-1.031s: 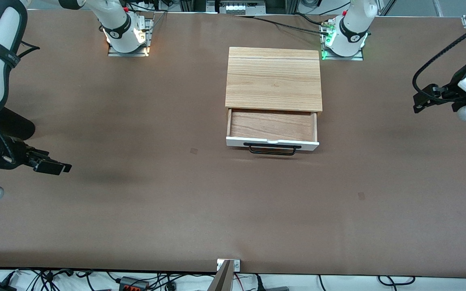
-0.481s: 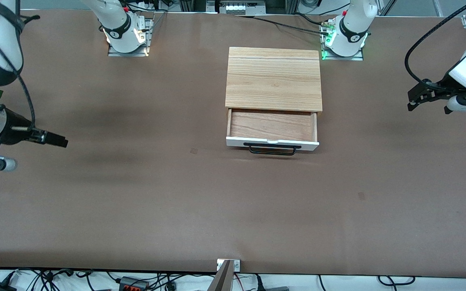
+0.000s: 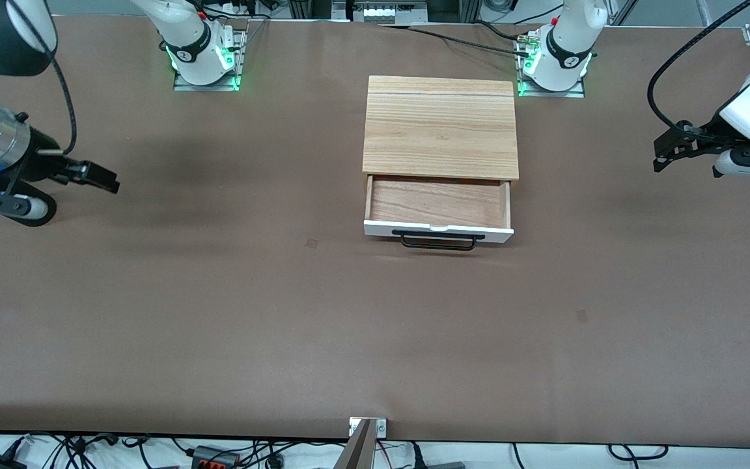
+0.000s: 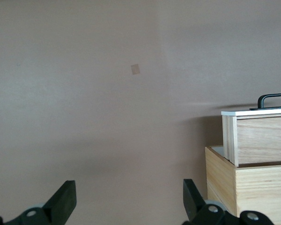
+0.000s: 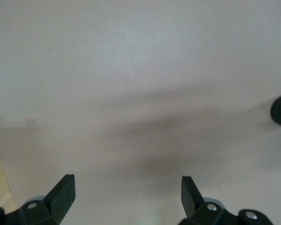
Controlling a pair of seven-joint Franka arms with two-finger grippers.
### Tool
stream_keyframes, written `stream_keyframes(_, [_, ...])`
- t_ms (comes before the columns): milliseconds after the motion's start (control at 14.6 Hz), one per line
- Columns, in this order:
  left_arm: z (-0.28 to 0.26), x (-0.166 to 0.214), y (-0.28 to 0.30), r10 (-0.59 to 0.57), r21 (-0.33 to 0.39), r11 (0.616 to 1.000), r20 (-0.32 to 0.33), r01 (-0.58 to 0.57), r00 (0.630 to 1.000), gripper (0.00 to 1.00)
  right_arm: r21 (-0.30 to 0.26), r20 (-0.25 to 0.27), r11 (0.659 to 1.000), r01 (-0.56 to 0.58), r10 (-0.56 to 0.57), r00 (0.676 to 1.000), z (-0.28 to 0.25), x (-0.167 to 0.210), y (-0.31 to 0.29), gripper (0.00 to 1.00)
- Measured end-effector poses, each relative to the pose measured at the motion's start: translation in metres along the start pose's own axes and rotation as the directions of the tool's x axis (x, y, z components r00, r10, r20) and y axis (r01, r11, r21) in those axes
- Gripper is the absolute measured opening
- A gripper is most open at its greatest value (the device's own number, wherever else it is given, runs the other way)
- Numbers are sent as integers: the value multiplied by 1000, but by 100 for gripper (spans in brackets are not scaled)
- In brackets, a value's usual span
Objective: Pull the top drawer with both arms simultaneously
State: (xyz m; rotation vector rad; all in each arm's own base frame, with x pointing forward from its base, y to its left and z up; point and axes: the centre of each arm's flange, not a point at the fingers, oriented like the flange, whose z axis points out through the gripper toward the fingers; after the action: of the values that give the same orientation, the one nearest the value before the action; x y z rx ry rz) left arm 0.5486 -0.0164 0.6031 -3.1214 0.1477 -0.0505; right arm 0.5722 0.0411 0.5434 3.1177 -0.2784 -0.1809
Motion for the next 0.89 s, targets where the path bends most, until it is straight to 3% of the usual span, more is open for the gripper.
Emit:
stream_keyframes(618, [2,14,39,-54,-4,999,9,54,998,100,-10,-25,1000,-8,8,1000,-2,2,0,100])
stream_keyframes(893, [2,14,34,-64,-4,998,11,64,998,100,-88,-30,992,89,-92,995,2,10,2,100])
